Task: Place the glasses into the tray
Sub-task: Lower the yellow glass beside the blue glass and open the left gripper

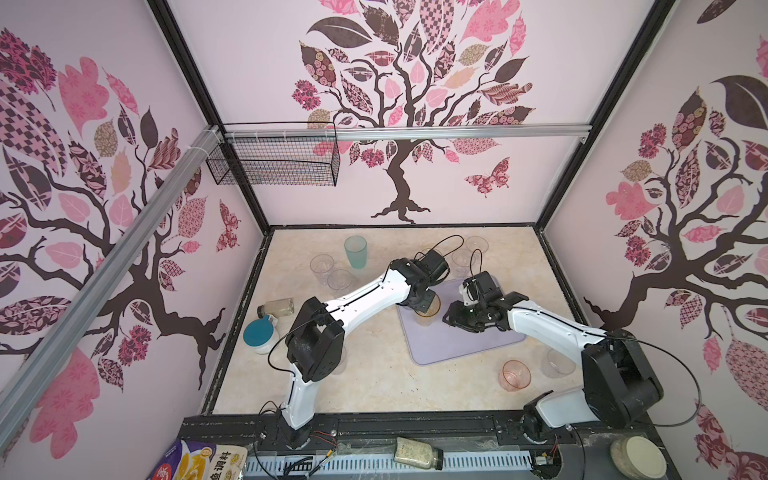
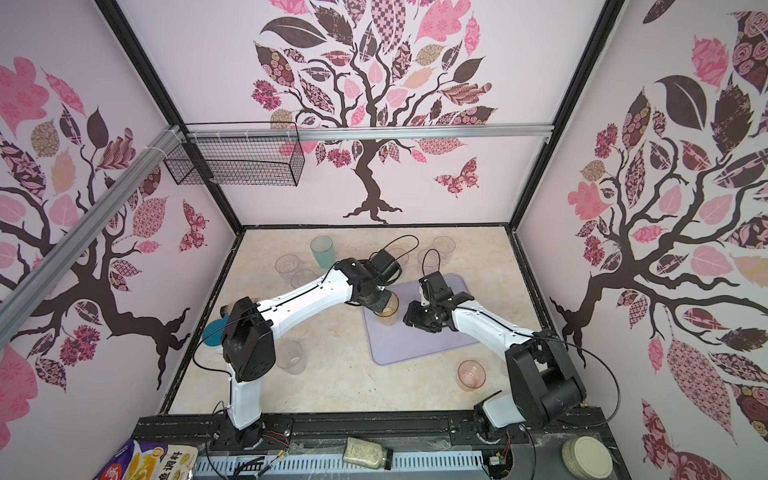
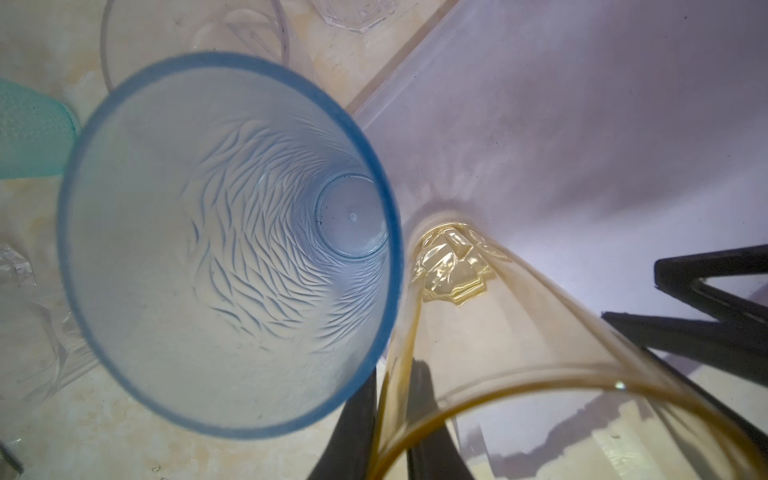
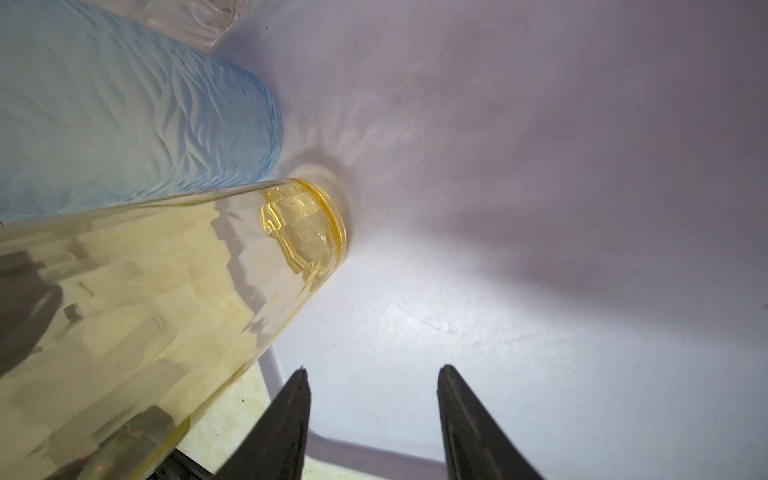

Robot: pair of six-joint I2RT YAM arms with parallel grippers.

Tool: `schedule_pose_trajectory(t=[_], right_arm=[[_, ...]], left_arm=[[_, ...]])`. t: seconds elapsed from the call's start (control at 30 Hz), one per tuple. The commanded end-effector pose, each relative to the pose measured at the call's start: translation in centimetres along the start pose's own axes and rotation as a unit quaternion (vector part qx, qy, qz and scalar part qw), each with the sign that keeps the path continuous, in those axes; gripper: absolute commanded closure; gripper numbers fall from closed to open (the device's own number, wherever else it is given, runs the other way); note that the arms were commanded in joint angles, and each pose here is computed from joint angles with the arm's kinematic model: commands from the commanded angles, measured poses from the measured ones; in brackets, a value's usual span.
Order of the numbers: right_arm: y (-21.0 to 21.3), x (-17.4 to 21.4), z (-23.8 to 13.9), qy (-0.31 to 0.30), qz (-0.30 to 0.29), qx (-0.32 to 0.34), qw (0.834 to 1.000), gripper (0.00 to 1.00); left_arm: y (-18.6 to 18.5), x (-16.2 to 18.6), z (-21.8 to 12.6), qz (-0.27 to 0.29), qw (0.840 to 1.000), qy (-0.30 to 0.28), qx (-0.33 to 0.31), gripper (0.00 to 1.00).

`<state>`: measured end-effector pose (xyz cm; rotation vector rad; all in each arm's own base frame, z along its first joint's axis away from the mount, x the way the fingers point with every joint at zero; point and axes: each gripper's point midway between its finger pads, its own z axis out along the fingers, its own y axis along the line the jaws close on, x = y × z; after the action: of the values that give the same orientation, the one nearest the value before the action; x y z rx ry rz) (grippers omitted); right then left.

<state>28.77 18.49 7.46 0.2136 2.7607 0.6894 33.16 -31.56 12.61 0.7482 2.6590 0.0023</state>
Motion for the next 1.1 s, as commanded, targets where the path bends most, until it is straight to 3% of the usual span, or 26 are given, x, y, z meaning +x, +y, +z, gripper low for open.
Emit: schedule_pose_trajectory(t=[0.0, 0.37, 0.57, 0.73, 0.83, 1.07], right_arm=[[-0.2, 0.2, 0.8, 0.009, -0.003, 0.004, 1.000, 0.47], [-0.4, -1.2, 2.7, 0.005, -0.002, 0.021, 1.000, 0.47], [0.5, -0.9, 3.7, 0.024, 0.007, 0.000, 1.000, 0.47], [1.3, -0.4, 4.6, 0.035, 0.003, -0.004, 0.999, 0.48], [2.1, -0.4, 4.9, 0.037, -0.001, -0.008, 0.999, 0.48], [3.9, 0.1, 5.8, 0.048, -0.015, -0.011, 0.999, 0.48]], left_arm=[[0.2, -1.0, -1.1, -0.003, 1.000, -0.008, 0.004, 0.78], [0.5, -3.0, -7.5, -0.014, 0.995, -0.085, 0.045, 0.61], [3.6, -2.0, -9.9, -0.058, 0.990, -0.119, 0.054, 0.63], [8.2, 0.0, -9.6, -0.141, 0.972, -0.182, 0.056, 0.64], [10.6, 1.5, -8.1, -0.190, 0.963, -0.187, 0.046, 0.64], [11.1, 3.1, -5.7, -0.213, 0.963, -0.165, 0.030, 0.64]])
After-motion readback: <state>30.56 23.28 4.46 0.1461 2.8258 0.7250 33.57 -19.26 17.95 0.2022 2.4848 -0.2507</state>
